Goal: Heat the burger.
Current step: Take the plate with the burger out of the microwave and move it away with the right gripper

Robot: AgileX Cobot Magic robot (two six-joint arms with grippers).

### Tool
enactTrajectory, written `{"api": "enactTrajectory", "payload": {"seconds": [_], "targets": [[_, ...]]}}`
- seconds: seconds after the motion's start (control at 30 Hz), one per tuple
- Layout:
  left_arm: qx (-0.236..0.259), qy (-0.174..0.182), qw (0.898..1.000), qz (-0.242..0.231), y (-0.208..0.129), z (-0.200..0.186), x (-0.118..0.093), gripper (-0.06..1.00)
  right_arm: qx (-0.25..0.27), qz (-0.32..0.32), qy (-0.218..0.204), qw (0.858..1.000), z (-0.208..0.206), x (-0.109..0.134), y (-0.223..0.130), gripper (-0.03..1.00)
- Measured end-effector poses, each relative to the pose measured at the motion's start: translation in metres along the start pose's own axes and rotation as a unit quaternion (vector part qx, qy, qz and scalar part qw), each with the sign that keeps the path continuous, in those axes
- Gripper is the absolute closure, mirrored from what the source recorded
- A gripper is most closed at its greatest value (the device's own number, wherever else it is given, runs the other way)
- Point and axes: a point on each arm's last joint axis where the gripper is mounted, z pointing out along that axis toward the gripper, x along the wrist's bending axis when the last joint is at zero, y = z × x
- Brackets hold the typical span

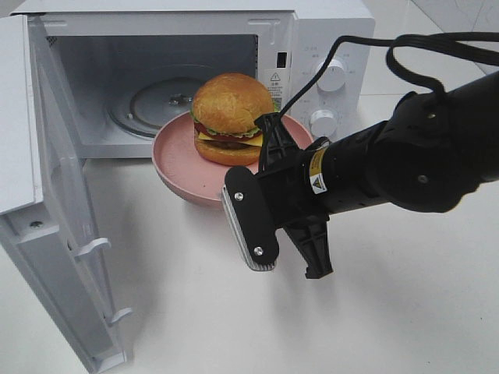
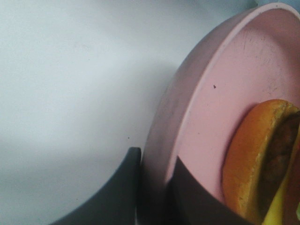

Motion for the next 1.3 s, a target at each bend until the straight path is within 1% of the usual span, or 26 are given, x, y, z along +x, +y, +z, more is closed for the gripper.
{"api": "enactTrajectory", "payload": {"seconds": [0.07, 0.17, 0.23, 0.33, 0.4, 0.5, 0.57, 0.87, 0.93, 1.03, 1.17, 1.3], "targets": [[0.0, 0.0, 1.0, 0.0, 0.0, 0.0, 0.0, -0.04, -0.001, 0.0, -0.006, 1.0, -0.014, 0.006, -0.002, 0.88], [0.0, 0.0, 1.0, 0.0, 0.0, 0.0, 0.0, -0.04, -0.002, 0.0, -0.011, 1.0, -0.019, 0.006, -0.002, 0.88], [0.0, 0.0, 1.0, 0.0, 0.0, 0.0, 0.0, -0.04, -0.007, 0.002, -0.023, 1.0, -0.037, 0.014, -0.004, 0.88], [0.0, 0.0, 1.0, 0.0, 0.0, 0.0, 0.0, -0.04, -0.007, 0.001, -0.026, 1.0, -0.041, 0.015, -0.004, 0.88], [0.0, 0.0, 1.0, 0.0, 0.0, 0.0, 0.0, -0.04, -0.008, 0.002, -0.031, 0.999, -0.056, 0.027, -0.007, 0.88], [0.0, 0.0, 1.0, 0.0, 0.0, 0.0, 0.0, -0.04, -0.007, 0.002, -0.03, 1.0, -0.059, 0.03, -0.008, 0.88], [0.0, 0.0, 1.0, 0.0, 0.0, 0.0, 0.0, -0.04, 0.0, 0.002, -0.024, 1.0, -0.071, 0.04, -0.011, 0.88], [0.0, 0.0, 1.0, 0.0, 0.0, 0.0, 0.0, -0.04, 0.01, 0.004, -0.02, 1.0, -0.089, 0.053, -0.016, 0.88], [0.0, 0.0, 1.0, 0.0, 0.0, 0.0, 0.0, -0.04, 0.02, 0.009, -0.009, 1.0, -0.098, 0.063, -0.02, 0.88], [0.0, 0.0, 1.0, 0.0, 0.0, 0.0, 0.0, -0.04, 0.022, 0.011, -0.009, 1.0, -0.101, 0.064, -0.021, 0.88], [0.0, 0.0, 1.0, 0.0, 0.0, 0.0, 0.0, -0.04, 0.036, 0.02, -0.002, 0.999, -0.115, 0.075, -0.026, 0.88], [0.0, 0.0, 1.0, 0.0, 0.0, 0.0, 0.0, -0.04, 0.046, 0.031, 0.0, 0.998, -0.122, 0.08, -0.029, 0.88]]}}
